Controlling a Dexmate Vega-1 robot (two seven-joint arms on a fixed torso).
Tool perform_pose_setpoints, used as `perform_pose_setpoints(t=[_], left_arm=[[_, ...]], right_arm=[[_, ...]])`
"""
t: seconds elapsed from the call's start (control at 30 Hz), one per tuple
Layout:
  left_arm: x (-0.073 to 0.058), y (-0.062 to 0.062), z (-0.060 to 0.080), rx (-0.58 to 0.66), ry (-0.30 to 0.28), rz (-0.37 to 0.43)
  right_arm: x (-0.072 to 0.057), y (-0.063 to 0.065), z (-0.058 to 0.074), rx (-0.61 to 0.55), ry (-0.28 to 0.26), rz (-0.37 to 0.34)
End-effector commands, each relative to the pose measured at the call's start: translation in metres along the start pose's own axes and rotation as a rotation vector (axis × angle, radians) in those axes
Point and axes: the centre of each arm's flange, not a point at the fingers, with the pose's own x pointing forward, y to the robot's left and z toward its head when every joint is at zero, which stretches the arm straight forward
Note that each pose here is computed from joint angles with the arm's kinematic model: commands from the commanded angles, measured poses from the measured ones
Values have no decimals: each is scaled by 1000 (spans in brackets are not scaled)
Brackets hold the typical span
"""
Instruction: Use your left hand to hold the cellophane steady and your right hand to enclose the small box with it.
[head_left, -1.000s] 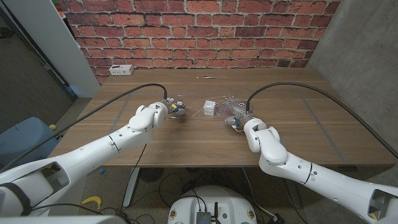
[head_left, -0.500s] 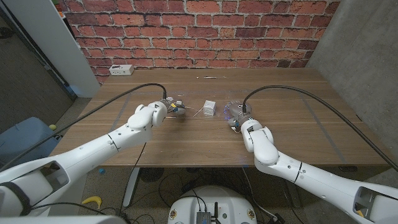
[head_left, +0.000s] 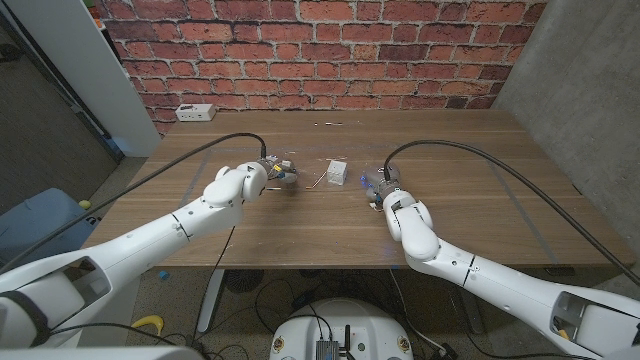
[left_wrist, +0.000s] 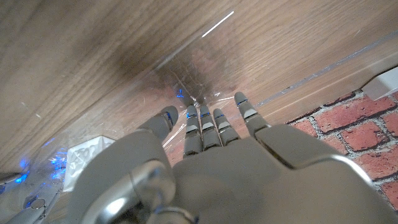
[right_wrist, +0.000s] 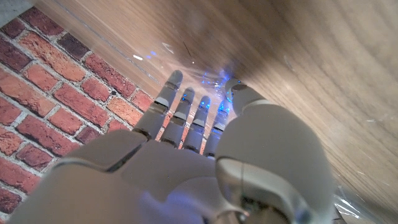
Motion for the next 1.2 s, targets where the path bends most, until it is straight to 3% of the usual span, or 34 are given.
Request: perform_pose_setpoints(t=[0.03,0.2,0.3,0.33,0.37,0.43,0.97,1.2], left_arm=[[3,1,-1,-10,-7,-9],[4,0,-1,-9,-9,-16],[4,0,-1,-10,-12,-18],[4,0,-1,-13,-13,-18],[4,0,-1,-13,-14,-18],[4,0,-1,-15,-16,-17],[4,0,-4,-19,-19,-19],[4,0,-6,-24,-22,-15]], right_arm=[[11,9,4,-3,-44,-73],[11,6,3,9,-76,-232],[7,4,1,1,-88,-364],[5,3,0,-3,-97,-451],[5,3,0,-1,-97,-458],[4,-1,0,-8,-112,-538],[6,-28,7,45,-221,-872],[13,-42,12,41,-254,-910]])
